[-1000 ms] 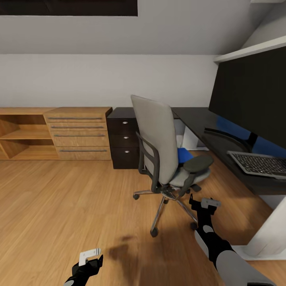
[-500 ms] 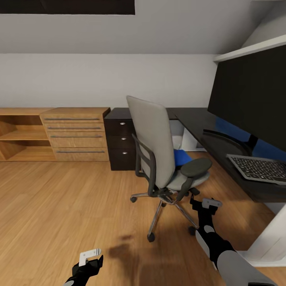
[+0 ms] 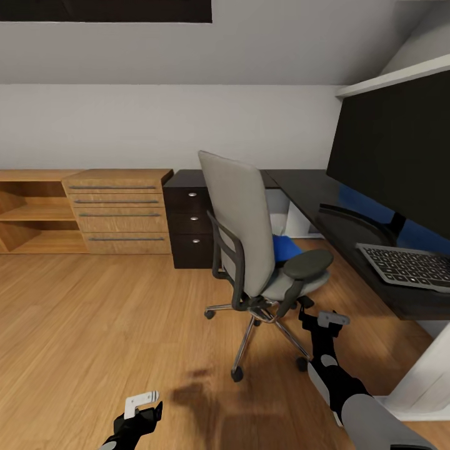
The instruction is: In the bedroom, organize the workspace by keeping the computer under the desk, ensuring the monitor is on the desk, placing the keyboard on the desk next to the monitor, placing the mouse on the desk next to the keyboard, moving the folder from the swivel chair onto the desk next to the mouse, stacking the notebook on top of the folder with the pen on top of the notebook, and positioning the swivel chair next to the desk.
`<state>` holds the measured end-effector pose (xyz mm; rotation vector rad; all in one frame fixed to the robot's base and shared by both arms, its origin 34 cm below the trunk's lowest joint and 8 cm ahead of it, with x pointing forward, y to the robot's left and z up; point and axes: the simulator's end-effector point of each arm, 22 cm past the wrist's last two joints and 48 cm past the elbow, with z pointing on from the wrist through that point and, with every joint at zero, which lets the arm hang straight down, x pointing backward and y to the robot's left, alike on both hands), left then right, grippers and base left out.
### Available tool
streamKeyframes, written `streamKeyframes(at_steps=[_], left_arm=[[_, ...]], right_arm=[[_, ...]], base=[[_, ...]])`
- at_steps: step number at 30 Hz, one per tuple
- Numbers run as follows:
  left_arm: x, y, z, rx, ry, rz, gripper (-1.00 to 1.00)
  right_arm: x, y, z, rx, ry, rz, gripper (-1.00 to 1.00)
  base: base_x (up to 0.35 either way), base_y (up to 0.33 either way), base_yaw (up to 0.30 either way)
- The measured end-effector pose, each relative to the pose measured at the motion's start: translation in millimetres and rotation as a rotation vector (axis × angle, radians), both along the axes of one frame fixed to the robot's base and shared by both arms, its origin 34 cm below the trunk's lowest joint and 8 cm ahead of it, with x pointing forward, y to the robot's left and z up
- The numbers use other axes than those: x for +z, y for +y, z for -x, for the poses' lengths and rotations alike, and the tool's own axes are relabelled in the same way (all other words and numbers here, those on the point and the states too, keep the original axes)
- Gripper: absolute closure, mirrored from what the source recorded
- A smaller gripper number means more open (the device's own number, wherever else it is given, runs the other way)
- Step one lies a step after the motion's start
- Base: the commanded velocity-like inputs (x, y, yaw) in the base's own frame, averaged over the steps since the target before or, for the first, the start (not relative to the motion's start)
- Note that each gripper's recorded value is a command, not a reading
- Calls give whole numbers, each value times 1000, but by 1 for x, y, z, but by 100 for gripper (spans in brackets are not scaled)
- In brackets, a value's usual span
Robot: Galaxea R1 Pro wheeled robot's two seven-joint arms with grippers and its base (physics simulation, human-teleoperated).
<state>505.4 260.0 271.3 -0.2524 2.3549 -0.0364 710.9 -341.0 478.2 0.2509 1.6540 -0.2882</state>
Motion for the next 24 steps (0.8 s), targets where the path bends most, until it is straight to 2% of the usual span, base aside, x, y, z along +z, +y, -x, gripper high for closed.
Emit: streamKeyframes(at_steps=[15,24], left_arm=[[0,0,0,1,1,0,-100],[-8,-1,7,-1,22,2,-100]], right_arm=[[1,2,0,0,-8,-5,-100],[0,0,1,-10,-13,-12,-100]], base=[[0,0,6],[0,0,129]])
